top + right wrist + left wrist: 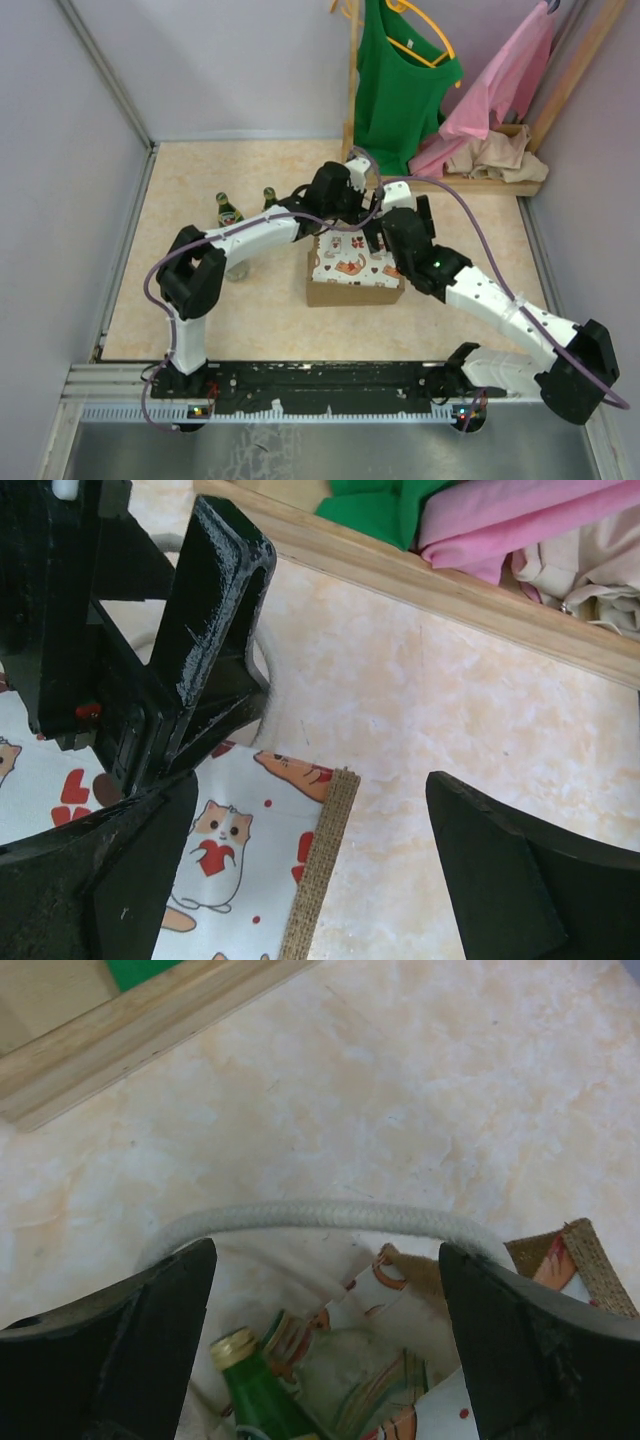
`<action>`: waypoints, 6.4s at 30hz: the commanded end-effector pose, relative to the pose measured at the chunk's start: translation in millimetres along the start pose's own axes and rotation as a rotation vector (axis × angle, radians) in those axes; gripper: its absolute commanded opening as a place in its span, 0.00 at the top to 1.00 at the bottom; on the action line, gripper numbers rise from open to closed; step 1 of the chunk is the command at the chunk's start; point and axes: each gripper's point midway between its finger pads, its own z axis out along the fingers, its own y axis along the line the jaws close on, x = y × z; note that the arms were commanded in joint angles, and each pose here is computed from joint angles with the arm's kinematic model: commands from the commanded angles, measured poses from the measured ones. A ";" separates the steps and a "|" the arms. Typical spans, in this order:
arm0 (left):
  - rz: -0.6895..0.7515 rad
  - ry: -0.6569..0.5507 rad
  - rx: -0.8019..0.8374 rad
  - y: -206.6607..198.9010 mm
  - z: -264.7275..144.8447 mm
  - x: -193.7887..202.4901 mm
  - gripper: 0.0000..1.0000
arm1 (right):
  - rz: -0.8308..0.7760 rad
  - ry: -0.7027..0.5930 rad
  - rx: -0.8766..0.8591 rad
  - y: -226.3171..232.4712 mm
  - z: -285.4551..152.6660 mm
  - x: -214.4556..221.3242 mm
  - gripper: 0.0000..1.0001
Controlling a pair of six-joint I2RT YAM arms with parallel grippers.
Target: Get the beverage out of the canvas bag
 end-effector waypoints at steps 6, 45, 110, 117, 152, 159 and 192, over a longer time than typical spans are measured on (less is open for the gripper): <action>0.030 -0.107 -0.150 5.6 -49.0 -34.4 0.00 | 0.079 -0.114 -0.139 38.0 3.7 -49.3 0.01; -0.162 0.056 -0.349 43.8 -116.0 60.9 0.01 | 0.470 0.259 -0.148 -9.6 87.2 27.0 0.01; -0.113 -0.022 -0.215 27.4 -110.1 12.4 0.01 | 0.350 -0.144 -0.521 42.4 30.5 -129.1 1.00; -0.095 -0.141 -0.110 2.4 -143.7 -27.6 0.01 | 0.343 -0.158 -0.497 38.3 33.9 -135.2 1.00; -0.208 0.042 -0.039 -7.1 -136.2 80.9 0.46 | 0.232 -0.071 -0.586 82.8 14.2 -111.3 1.00; -0.186 0.006 -0.155 8.8 -160.3 62.2 0.44 | 0.176 0.069 -0.583 107.3 1.9 -40.3 1.00; -0.238 0.110 -0.119 -2.2 -159.0 85.3 0.38 | 0.352 0.004 -0.119 -11.9 12.8 -21.3 0.13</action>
